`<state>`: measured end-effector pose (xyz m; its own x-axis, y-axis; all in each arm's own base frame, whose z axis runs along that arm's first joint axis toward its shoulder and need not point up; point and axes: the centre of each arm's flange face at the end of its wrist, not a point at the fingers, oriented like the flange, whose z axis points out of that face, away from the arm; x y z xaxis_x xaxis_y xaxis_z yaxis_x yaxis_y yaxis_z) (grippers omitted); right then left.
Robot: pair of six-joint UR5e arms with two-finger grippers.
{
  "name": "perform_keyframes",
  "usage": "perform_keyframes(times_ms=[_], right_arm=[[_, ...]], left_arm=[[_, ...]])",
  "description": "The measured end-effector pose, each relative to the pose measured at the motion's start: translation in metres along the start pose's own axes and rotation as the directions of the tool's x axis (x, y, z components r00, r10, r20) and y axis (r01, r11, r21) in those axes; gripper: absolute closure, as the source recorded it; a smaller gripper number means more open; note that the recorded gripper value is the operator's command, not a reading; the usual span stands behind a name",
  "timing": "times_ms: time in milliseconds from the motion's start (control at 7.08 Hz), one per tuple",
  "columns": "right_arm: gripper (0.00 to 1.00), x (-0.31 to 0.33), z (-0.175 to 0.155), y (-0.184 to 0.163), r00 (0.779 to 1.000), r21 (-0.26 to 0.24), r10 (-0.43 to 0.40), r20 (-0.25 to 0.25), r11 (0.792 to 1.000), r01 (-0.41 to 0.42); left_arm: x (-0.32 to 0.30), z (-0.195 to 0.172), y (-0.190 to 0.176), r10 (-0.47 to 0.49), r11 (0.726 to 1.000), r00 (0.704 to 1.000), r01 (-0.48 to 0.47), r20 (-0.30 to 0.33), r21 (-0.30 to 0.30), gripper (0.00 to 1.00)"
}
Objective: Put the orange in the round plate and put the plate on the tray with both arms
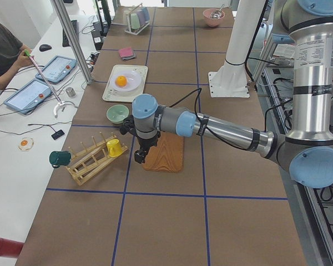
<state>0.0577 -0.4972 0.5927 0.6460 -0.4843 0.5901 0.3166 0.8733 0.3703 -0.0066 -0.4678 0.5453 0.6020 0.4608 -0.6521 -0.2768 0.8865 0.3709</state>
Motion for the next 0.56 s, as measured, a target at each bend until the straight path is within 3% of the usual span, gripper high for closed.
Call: perform_keyframes(times_ms=[565], right_arm=[[0.01, -0.007, -0.007, 0.012, 1.0, 0.014, 0.011, 0.0, 1.0, -0.011]], left_arm=[[-0.022, 0.014, 0.007, -0.044, 0.999, 0.999, 0.043, -0.025, -0.017, 0.01]])
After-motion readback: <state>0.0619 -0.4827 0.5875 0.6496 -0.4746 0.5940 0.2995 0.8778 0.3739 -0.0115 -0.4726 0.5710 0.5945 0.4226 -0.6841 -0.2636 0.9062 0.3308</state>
